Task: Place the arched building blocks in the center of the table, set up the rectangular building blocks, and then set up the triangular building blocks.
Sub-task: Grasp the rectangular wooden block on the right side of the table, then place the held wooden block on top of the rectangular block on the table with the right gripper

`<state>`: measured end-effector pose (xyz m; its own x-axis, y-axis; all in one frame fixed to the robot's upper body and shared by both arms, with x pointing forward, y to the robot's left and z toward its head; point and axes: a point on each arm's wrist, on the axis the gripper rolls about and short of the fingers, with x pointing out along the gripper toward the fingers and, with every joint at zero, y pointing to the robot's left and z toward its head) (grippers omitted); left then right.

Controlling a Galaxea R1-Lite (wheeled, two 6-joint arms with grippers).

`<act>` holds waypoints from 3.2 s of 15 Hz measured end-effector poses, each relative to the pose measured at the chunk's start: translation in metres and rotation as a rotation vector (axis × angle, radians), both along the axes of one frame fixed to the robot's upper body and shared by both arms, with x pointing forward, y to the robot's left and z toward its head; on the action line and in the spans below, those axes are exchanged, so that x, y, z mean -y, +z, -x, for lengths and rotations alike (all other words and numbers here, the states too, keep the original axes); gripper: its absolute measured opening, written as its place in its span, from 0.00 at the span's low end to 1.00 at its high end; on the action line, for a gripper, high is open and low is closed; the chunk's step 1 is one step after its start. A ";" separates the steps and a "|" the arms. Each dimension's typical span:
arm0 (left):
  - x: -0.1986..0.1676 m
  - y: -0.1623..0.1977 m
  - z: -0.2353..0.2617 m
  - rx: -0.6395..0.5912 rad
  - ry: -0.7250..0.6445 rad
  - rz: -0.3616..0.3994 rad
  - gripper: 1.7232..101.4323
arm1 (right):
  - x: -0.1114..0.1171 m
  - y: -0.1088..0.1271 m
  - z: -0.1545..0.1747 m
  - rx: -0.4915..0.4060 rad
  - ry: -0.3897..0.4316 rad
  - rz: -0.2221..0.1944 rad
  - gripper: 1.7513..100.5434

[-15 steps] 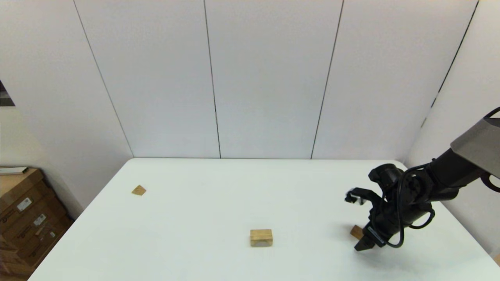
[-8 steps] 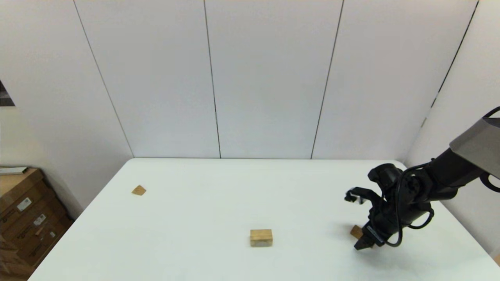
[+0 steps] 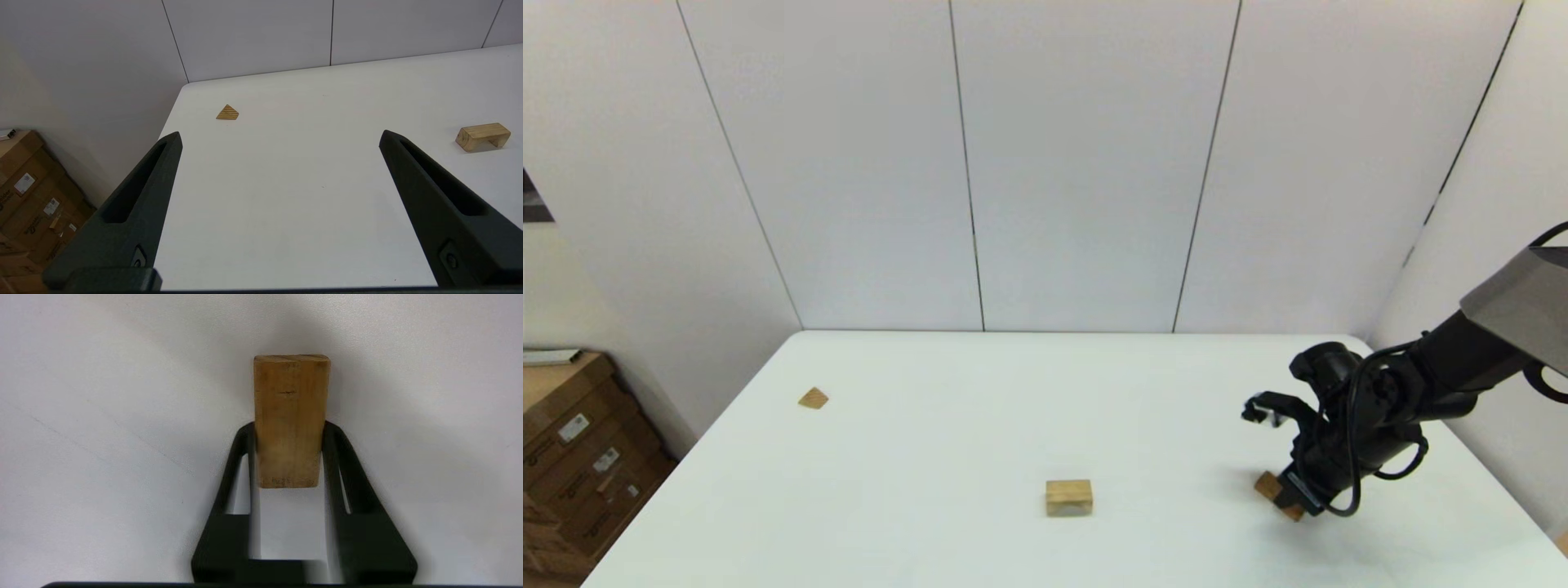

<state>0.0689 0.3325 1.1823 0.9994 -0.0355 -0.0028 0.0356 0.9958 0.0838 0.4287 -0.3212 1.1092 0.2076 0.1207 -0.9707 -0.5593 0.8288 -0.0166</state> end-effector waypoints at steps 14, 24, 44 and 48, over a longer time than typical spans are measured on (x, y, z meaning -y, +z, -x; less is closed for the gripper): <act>0.000 0.000 0.000 0.000 0.000 0.000 0.96 | -0.120 0.085 0.037 0.196 0.301 -0.072 0.23; 0.000 0.000 0.000 0.000 0.000 0.000 0.96 | -0.225 0.108 0.054 0.182 0.557 -0.069 0.23; 0.000 0.000 0.000 0.000 0.000 0.001 0.96 | -0.263 0.060 0.018 0.067 0.627 -0.010 0.23; 0.000 0.000 0.000 0.000 0.000 0.000 0.96 | -0.263 0.051 0.014 0.056 0.625 -0.004 0.23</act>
<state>0.0689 0.3325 1.1823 0.9994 -0.0351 -0.0028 0.0352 0.9959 0.0834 0.4143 -0.0579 1.1605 0.1470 0.2397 -0.9597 -0.9365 0.3459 -0.0570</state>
